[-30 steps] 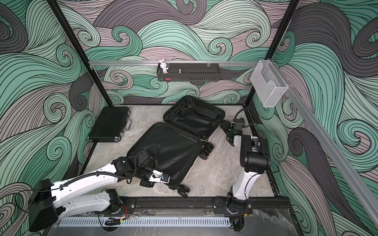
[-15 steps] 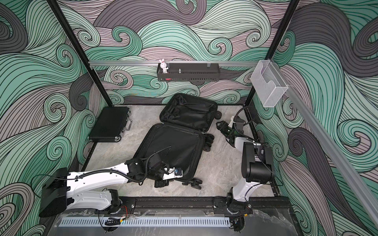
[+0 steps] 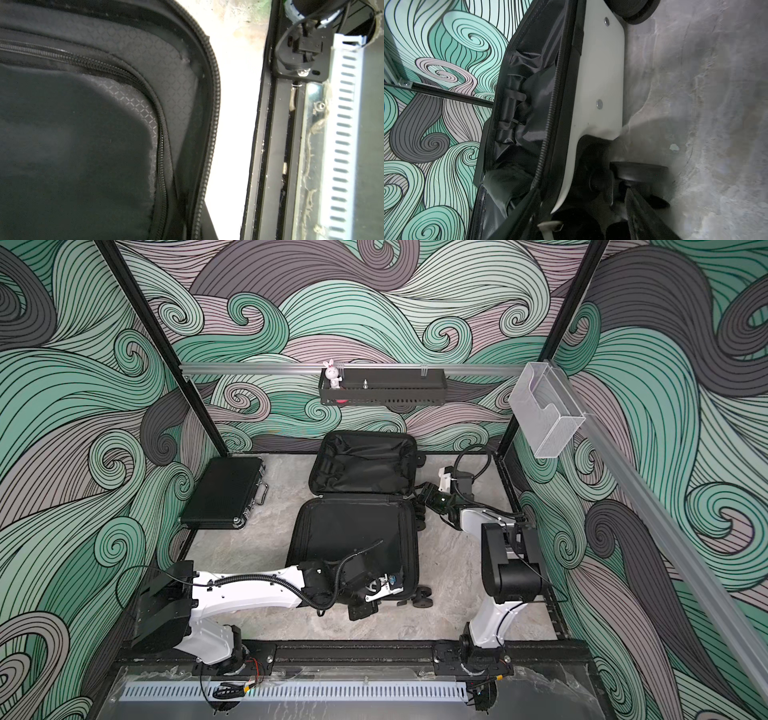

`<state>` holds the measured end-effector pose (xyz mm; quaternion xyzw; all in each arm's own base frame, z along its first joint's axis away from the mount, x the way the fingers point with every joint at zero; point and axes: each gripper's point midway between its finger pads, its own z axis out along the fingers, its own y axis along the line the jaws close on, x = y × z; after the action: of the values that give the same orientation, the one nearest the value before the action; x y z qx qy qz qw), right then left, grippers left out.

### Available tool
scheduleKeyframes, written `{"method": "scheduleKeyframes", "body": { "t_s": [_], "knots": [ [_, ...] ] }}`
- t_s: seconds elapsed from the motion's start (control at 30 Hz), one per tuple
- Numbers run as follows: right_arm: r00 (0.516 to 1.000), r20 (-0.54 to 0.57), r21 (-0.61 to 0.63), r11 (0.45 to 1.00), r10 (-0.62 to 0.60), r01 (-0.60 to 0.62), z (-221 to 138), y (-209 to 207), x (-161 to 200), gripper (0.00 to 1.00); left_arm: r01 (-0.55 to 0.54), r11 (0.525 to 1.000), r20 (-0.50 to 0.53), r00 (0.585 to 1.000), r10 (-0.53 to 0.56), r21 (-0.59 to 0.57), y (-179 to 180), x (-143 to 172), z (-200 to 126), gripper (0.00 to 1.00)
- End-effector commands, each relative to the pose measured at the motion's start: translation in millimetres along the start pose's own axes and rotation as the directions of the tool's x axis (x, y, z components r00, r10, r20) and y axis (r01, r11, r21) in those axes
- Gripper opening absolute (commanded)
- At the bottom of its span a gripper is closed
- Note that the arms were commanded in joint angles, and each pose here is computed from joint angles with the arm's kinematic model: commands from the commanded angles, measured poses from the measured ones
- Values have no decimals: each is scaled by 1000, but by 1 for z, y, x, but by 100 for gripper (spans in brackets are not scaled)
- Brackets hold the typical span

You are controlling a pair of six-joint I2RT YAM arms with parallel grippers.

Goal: Open the suitcase zippers
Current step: Open the suitcase at the center of the board, then adjust the suitcase at the center of the board.

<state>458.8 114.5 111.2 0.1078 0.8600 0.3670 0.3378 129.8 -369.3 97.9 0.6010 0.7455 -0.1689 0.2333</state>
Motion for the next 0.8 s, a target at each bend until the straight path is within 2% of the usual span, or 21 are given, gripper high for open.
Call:
{"method": "scheduleKeyframes", "body": {
  "t_s": [0.0, 0.03, 0.17, 0.23, 0.27, 0.33, 0.43, 0.47, 0.57, 0.63, 0.77],
  "knots": [
    [999, -29, -5, 1000, -24, 24, -1, 4, 8, 66, 93, 995, 118, 989, -89, -27, 7, -38, -9, 5],
    [999, -26, 9, 999, -32, 32, -4, 3, 8, 66, 98, 994, 119, 989, -93, -42, 10, -39, -12, 11],
    [997, -11, 54, 996, -78, 78, -20, 5, 6, 67, 149, 978, 149, 981, -127, -147, 29, -40, -35, 45],
    [995, 3, 73, 992, -104, 104, -30, 8, 4, 68, 182, 963, 175, 973, -147, -201, 42, -42, -54, 56],
    [993, 10, 81, 990, -116, 115, -35, 10, 2, 68, 195, 957, 171, 972, -159, -216, 48, -39, -57, 61],
    [989, 22, 89, 985, -147, 145, -47, 18, 0, 69, 259, 930, 212, 955, -207, -259, 66, -39, -87, 69],
    [983, 12, 100, 978, -185, 183, -64, 26, 4, 70, 390, 867, 257, 912, -319, -310, 97, -26, -117, 74],
    [981, 9, 101, 976, -193, 191, -69, 28, 6, 69, 448, 834, 279, 887, -369, -322, 111, -18, -127, 76],
    [981, -1, 51, 980, -195, 195, -78, 41, 23, 69, 653, 679, 373, 754, -541, -335, 157, 16, -153, 80],
    [975, -40, 40, 975, -217, 219, -82, 47, 40, 69, 777, 536, 432, 630, -646, -331, 187, 50, -166, 81],
    [964, -88, 102, 961, -250, 258, -93, 42, 57, 69, 911, 330, 472, 410, -780, -246, 219, 100, -174, 81]
  ]
}}
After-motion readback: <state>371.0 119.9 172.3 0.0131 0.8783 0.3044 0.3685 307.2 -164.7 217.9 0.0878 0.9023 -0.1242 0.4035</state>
